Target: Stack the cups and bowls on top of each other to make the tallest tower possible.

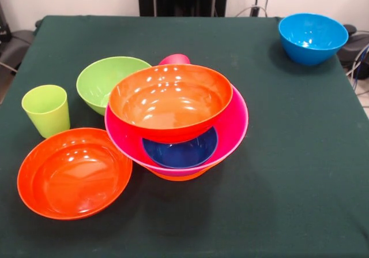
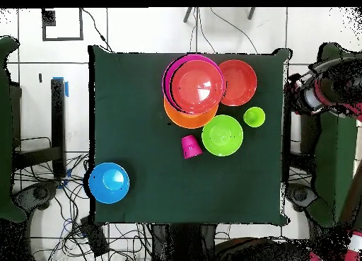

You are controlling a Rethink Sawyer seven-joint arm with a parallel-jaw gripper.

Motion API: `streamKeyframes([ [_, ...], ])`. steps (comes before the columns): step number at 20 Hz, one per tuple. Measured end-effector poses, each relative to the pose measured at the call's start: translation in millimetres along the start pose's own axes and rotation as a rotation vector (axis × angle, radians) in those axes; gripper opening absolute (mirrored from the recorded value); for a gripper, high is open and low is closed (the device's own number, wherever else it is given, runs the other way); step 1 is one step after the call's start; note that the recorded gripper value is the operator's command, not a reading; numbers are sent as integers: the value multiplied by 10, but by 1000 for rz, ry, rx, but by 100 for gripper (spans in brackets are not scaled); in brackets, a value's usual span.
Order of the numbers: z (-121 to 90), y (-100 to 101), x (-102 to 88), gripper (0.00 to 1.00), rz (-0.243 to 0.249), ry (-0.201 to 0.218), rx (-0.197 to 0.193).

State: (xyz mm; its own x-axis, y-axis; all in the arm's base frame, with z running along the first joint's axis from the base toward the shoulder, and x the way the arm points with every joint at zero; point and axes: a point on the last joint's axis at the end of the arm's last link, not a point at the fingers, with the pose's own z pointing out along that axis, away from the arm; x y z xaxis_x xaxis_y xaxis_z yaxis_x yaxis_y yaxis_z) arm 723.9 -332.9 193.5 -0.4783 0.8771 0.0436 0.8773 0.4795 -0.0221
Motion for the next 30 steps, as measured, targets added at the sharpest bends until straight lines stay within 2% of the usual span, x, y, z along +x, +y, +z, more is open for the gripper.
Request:
streamKeyframes([
  [1, 24, -19, 1, 100, 4, 10, -4],
  [2, 103, -71, 1, 100, 15, 41, -19],
  [9, 269, -67, -9, 100, 26, 94, -60],
  [13, 339, 6, 24, 100, 29, 134, -100],
  [14, 388, 29, 53, 100, 32, 158, -116],
  [18, 475, 56, 114, 100, 37, 203, -143],
  [21, 544, 70, 193, 100, 45, 253, -169],
  [24, 593, 68, 255, 100, 49, 287, -184],
  [25, 639, 60, 314, 100, 51, 315, -192],
  [30, 758, 32, 472, 100, 50, 375, -198],
])
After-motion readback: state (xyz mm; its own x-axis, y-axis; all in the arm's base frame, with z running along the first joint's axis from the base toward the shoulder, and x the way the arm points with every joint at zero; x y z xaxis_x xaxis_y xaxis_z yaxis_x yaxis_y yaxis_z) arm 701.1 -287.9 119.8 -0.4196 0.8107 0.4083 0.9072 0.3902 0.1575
